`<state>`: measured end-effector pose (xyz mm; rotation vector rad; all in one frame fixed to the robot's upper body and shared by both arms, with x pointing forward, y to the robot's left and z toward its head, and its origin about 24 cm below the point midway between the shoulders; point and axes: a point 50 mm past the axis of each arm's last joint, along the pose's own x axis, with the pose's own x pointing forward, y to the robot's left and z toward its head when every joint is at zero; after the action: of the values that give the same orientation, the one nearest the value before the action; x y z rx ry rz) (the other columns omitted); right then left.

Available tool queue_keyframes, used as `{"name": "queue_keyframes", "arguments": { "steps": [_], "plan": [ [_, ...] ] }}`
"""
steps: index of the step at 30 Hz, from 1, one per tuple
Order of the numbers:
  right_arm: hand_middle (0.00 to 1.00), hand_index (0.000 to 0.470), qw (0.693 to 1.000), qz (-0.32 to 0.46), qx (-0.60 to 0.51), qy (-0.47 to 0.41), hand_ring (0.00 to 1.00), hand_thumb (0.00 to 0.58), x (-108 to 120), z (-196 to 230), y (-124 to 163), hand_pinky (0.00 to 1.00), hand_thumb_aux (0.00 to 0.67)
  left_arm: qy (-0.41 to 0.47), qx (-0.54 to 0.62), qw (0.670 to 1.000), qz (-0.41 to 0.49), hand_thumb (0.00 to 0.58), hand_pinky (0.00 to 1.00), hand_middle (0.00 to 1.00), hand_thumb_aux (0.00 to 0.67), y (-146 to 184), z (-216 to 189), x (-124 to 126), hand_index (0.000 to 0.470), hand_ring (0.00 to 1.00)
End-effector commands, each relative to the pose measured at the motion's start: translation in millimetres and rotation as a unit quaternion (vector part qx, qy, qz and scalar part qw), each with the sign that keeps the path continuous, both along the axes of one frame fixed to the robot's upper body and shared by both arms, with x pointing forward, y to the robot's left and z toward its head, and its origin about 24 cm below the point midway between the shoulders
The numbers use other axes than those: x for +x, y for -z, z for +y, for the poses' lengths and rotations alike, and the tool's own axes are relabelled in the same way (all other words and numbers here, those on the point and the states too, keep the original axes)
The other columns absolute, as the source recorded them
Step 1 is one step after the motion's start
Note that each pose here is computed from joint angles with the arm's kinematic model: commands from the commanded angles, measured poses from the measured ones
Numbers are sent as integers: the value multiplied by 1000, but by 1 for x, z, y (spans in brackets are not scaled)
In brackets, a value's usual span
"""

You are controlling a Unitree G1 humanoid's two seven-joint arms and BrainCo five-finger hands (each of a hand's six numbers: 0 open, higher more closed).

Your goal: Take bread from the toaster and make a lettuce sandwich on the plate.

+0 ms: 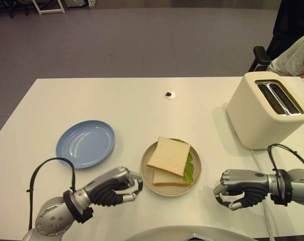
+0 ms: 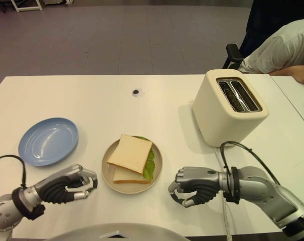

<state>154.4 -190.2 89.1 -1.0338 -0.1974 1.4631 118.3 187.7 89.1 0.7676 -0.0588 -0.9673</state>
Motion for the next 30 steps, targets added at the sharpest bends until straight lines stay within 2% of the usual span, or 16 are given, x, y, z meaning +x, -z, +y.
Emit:
{"name": "queue_keyframes", "arguments": {
  "steps": [1,6,10,14,18,25,30],
  "plan": [
    [992,470,998,6,-54,20,992,580,3,-1,33,992,670,17,107,994,28,580,1000,1000,670,30,-1,0,470,1000],
    [996,470,999,13,-38,0,996,580,-12,26,60,996,670,40,175,983,33,580,1000,1000,670,57,-6,6,470,1000],
    [988,470,999,-7,-51,5,988,580,-8,37,76,988,670,50,185,981,24,580,1000,1000,670,68,-13,10,470,1000],
    [992,470,998,-22,-50,16,992,580,2,46,84,992,670,40,193,980,-18,580,1000,1000,670,73,-17,30,470,1000],
    [980,470,998,-37,-33,37,980,580,29,54,87,980,670,25,197,979,-34,580,1000,1000,670,80,-18,49,470,1000],
    [980,470,992,-95,-21,80,980,580,94,68,99,980,670,8,226,968,-108,580,1000,1000,670,81,-24,117,470,1000],
    [965,470,987,-127,-14,93,965,580,116,68,98,965,670,-4,223,966,-128,580,1000,1000,670,81,-18,142,470,1000]
  ]
}}
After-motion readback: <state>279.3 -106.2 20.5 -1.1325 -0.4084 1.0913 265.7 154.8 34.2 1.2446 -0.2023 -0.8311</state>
